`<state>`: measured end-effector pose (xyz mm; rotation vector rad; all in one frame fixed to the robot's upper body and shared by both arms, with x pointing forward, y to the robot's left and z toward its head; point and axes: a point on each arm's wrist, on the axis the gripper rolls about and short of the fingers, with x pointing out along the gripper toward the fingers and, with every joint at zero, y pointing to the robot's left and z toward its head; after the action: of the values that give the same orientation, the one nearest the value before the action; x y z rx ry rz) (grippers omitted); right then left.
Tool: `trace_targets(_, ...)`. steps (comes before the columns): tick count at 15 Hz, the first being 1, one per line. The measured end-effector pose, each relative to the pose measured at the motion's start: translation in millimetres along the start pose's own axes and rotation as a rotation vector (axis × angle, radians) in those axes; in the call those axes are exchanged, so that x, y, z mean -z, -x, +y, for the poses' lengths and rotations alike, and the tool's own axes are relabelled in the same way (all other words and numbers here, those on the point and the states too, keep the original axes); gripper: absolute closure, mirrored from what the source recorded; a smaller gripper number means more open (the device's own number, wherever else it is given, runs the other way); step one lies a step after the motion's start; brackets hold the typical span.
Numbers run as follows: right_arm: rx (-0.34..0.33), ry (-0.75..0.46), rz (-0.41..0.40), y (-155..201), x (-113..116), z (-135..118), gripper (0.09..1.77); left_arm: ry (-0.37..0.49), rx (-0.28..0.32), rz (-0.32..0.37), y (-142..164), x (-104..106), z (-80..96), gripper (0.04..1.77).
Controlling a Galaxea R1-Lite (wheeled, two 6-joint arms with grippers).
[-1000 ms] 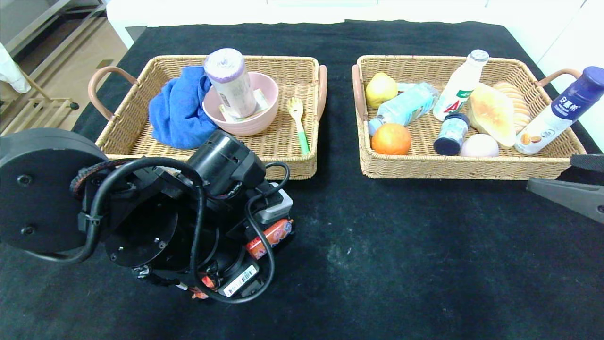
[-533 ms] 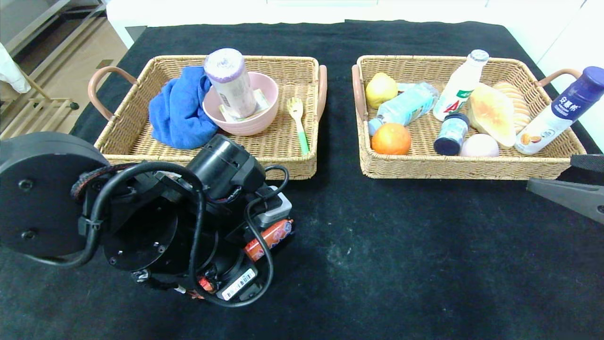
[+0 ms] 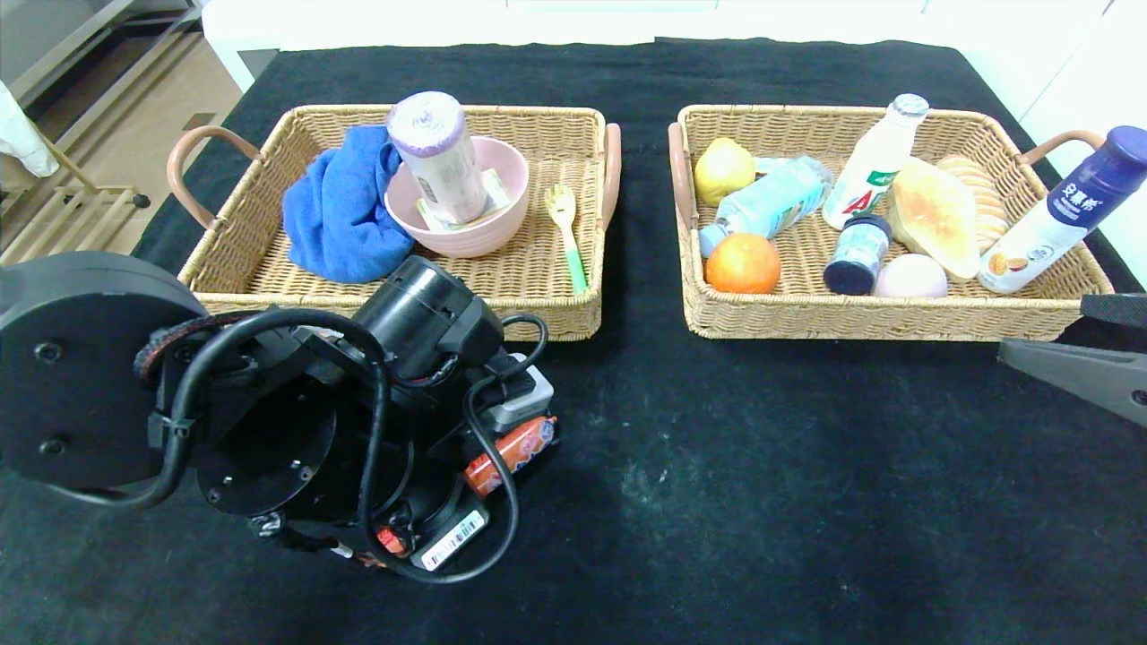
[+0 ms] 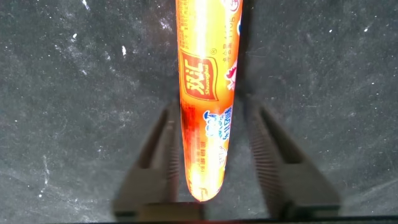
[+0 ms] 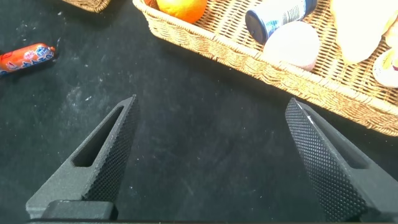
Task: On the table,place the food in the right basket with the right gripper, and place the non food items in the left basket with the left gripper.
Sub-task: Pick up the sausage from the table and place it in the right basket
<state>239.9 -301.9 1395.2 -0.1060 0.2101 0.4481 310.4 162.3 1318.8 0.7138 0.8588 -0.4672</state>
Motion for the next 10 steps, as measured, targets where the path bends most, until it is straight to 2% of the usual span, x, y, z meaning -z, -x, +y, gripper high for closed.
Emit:
trace_targets(1, 0.0, 0.0, 0.0, 0.0, 0.0, 0.0, 0.15, 0.001, 0.001, 0.0, 0.0, 0.0, 0.0, 1.46)
trace_targets(10, -0.002, 0.0, 0.002, -0.3, 0.4, 0.1, 0.15, 0.001, 0.004, 0.001, 0.3, 1.3, -0.6, 1.46)
